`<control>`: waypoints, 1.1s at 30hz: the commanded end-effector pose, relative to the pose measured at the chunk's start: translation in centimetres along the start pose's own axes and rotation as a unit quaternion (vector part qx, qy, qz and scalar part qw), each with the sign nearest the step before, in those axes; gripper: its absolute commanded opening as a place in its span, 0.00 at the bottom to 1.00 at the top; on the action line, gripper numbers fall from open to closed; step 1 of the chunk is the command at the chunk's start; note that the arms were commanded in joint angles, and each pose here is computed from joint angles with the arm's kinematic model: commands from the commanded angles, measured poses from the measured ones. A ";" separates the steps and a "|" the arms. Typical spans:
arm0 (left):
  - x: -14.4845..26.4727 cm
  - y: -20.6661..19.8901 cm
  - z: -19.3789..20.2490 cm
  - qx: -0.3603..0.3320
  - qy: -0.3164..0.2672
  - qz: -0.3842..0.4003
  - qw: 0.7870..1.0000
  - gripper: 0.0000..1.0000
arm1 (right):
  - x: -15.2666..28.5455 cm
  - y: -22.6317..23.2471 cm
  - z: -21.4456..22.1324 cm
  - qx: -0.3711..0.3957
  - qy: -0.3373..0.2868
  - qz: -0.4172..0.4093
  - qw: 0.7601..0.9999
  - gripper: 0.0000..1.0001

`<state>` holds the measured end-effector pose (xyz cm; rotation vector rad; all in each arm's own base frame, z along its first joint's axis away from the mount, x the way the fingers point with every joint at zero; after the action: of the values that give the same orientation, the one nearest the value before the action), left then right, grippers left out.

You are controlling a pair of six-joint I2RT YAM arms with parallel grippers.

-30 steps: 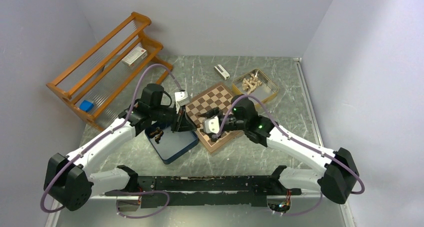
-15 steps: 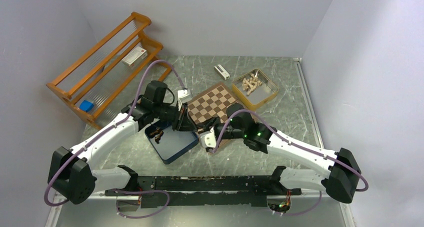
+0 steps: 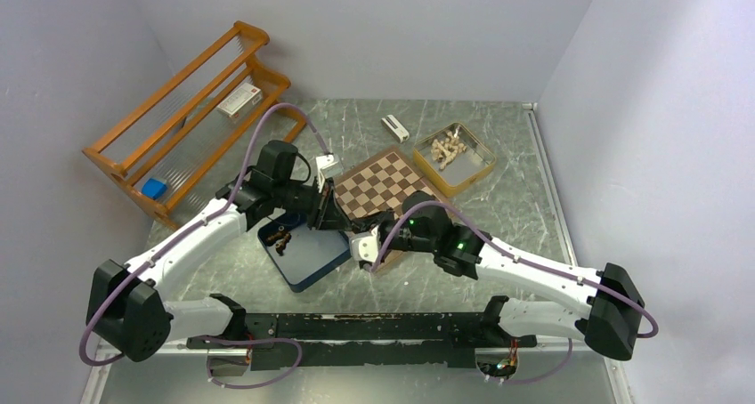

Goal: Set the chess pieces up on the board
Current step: Place the chess piece on the chessboard.

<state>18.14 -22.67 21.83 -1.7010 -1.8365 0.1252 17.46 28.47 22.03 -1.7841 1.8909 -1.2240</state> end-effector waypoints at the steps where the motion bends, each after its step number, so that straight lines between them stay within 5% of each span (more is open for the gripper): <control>1: 0.7 -0.9 -2.5 -0.015 -0.049 -0.013 0.999 0.15 | 0.1 -1.4 -0.3 -0.042 -0.002 0.058 0.997 0.00; 10: 1.3 -0.5 -3.0 -0.016 -0.062 -0.056 0.996 0.28 | 0.9 -2.3 -0.9 -0.084 -0.030 0.117 0.989 0.00; 23: 3.3 -2.2 -5.8 -0.025 -0.166 -0.094 0.981 0.41 | 2.6 -3.3 -1.7 -0.171 -0.087 0.209 0.959 0.00; 33: 2.7 -2.0 -6.1 0.019 -0.189 -0.080 0.979 0.44 | 2.9 -3.9 -1.6 -0.199 -0.093 0.238 0.946 0.00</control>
<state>18.86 -22.28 27.86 -1.5749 -2.1845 0.3795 18.23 27.24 25.49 -1.4756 2.3595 -0.6049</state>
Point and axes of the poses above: each gripper's point midway between its finger pads, its own x axis back along the fingers, its own y axis along the line the jaws close on, z = x × y, the point moved 5 cm from there along x, back along the fingers, and after that the axes turned 3 degrees about -x, right-handed, at the moved point
